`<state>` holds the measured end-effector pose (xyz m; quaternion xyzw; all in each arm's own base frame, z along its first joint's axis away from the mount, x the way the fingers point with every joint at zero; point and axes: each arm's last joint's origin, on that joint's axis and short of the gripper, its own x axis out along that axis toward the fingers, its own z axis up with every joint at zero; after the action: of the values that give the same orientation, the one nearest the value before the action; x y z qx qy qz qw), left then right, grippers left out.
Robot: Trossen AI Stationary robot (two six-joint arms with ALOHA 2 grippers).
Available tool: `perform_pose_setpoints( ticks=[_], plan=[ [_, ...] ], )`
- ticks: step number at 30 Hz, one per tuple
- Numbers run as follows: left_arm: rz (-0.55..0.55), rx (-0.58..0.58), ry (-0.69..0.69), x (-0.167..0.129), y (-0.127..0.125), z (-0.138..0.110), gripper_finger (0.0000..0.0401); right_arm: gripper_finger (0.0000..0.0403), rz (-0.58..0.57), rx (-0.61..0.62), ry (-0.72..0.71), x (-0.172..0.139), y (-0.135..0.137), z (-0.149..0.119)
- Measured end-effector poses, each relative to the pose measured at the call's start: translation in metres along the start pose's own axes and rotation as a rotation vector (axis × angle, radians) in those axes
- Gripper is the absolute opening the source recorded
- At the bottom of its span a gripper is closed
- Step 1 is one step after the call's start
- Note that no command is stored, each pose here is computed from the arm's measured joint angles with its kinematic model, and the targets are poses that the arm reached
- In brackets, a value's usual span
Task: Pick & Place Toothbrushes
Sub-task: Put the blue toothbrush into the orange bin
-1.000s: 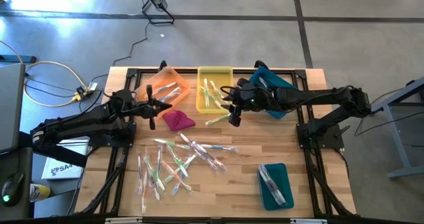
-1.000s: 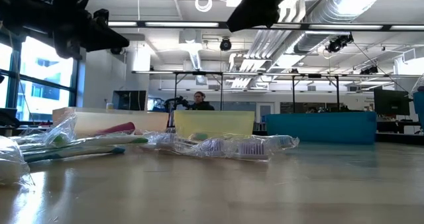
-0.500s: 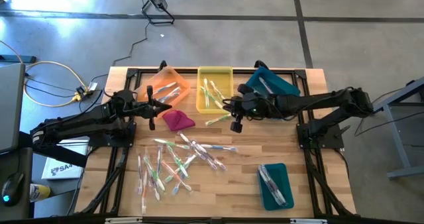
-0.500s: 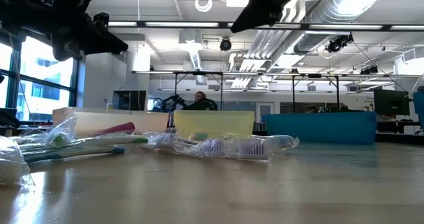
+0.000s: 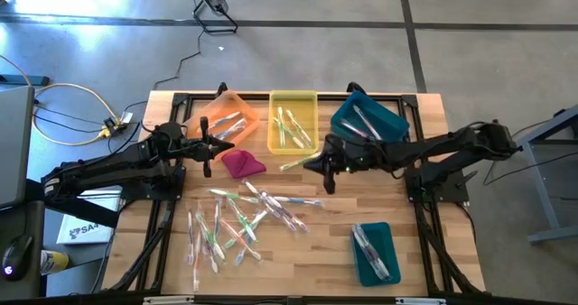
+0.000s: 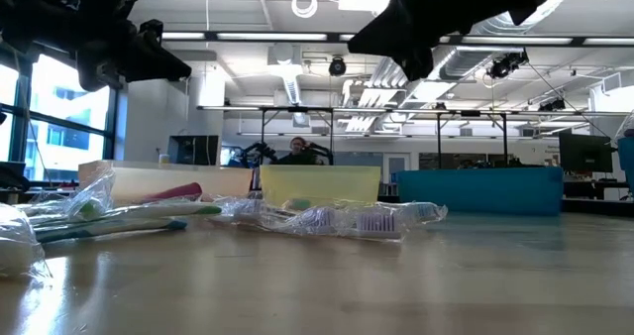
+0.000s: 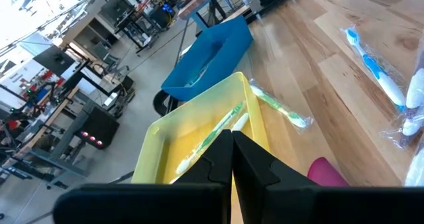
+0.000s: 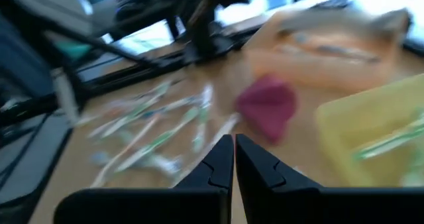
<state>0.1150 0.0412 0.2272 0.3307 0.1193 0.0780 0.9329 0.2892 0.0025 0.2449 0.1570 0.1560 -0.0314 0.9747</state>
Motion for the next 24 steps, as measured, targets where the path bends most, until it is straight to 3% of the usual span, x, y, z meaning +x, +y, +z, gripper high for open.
perform_pose_setpoints(
  ticks=[7, 24],
  plan=[
    [0.0, 0.0, 0.0, 0.0, 0.0, 0.0, 0.0003, 0.0003, 0.076, -0.036, 0.032, -0.002, 0.026, -0.009],
    [-0.002, 0.0, 0.005, 0.001, 0.0, 0.0, 0.0003, 0.0002, -0.03, -0.043, 0.153, 0.007, 0.054, -0.03]
  ],
)
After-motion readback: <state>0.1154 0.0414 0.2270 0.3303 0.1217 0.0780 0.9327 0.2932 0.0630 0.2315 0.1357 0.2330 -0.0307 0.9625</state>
